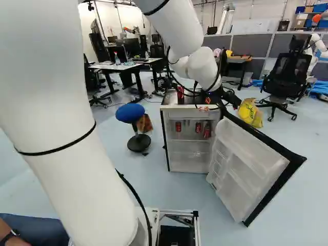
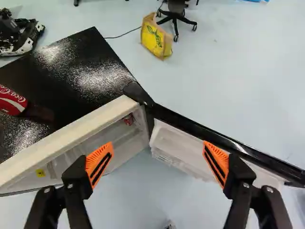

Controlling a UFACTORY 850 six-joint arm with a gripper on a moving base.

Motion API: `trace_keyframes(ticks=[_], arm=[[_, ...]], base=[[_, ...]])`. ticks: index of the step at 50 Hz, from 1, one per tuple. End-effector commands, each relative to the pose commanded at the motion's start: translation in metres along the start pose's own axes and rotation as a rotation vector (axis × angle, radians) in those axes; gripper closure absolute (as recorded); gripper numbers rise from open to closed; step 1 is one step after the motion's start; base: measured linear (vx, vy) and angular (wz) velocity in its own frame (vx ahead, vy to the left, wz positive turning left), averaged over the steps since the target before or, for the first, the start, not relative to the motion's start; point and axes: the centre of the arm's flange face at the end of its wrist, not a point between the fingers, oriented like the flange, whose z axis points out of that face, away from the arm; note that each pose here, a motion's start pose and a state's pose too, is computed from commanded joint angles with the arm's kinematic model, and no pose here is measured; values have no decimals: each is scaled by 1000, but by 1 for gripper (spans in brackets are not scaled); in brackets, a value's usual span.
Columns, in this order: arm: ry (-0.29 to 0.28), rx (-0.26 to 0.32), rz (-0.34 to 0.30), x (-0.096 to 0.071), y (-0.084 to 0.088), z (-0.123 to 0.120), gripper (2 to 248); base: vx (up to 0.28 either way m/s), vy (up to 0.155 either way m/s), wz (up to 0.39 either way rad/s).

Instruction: Grab a drink from the fridge

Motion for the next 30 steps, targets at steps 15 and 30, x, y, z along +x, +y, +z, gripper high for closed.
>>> trace_keyframes(ticks=[15, 30], arm=[[-66, -21, 68, 8, 21, 0, 3], [-124, -33, 157, 13, 42, 11, 3]], base=[[0, 0, 0], [0, 0, 0]])
